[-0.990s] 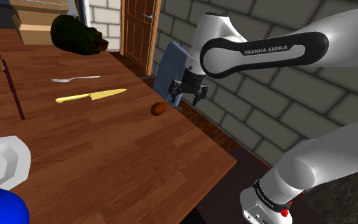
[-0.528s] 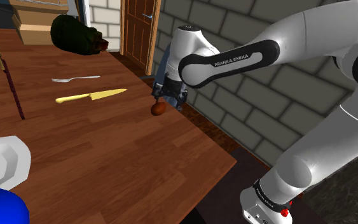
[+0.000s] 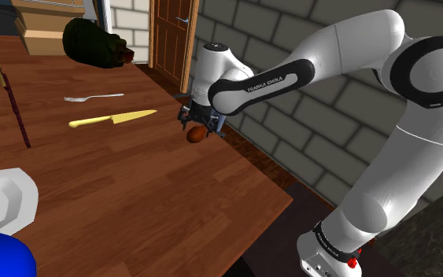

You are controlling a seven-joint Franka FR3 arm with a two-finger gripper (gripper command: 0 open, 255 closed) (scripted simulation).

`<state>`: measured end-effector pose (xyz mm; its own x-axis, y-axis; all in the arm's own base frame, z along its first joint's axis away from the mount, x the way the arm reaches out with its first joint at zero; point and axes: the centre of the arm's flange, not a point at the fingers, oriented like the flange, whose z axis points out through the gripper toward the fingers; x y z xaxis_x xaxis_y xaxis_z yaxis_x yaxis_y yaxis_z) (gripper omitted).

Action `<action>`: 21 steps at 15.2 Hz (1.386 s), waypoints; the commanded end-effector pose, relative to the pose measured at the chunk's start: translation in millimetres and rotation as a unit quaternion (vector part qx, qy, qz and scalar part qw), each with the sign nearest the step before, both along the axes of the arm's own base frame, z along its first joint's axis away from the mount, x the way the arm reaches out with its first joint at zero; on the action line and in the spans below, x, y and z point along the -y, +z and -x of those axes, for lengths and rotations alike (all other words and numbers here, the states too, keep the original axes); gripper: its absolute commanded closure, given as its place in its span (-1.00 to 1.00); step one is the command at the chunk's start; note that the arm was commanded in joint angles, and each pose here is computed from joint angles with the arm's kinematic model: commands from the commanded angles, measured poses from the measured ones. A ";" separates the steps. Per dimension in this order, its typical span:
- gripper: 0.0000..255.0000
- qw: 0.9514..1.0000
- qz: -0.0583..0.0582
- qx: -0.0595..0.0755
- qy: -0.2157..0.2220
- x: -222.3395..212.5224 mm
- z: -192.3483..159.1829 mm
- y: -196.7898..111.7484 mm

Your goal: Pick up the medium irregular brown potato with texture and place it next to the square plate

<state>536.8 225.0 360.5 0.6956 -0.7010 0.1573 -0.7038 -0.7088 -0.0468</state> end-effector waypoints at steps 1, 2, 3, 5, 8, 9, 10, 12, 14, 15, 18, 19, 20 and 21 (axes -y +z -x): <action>-1.00 1.000 0.000 0.000 0.000 0.0 -1.5 -10.8; -1.00 1.000 0.000 0.000 0.000 0.4 -2.3 -16.1; -1.00 1.000 0.000 0.000 0.000 1.0 -3.5 -24.3; -1.00 1.000 0.000 0.000 0.000 1.0 -3.5 -24.3; -1.00 1.000 0.000 0.000 0.000 1.0 -3.5 -24.3; -1.00 1.000 0.000 0.000 0.000 1.0 -3.5 -24.3; -1.00 1.000 0.000 0.000 0.000 1.0 -3.5 -24.3; 1.00 1.000 0.000 0.000 0.000 1.0 -3.5 -24.2; 1.00 1.000 0.000 0.000 0.000 1.1 -3.5 -24.1; 1.00 1.000 0.000 0.000 0.000 1.0 -3.5 -24.1; 1.00 1.000 0.000 0.000 0.000 1.1 -3.8 -24.1; 1.00 1.000 0.000 0.000 0.000 1.3 -3.8 -24.3; 1.00 1.000 0.000 0.000 0.000 1.3 -3.6 -24.4; 1.00 1.000 0.000 0.000 0.000 1.0 -3.5 -24.3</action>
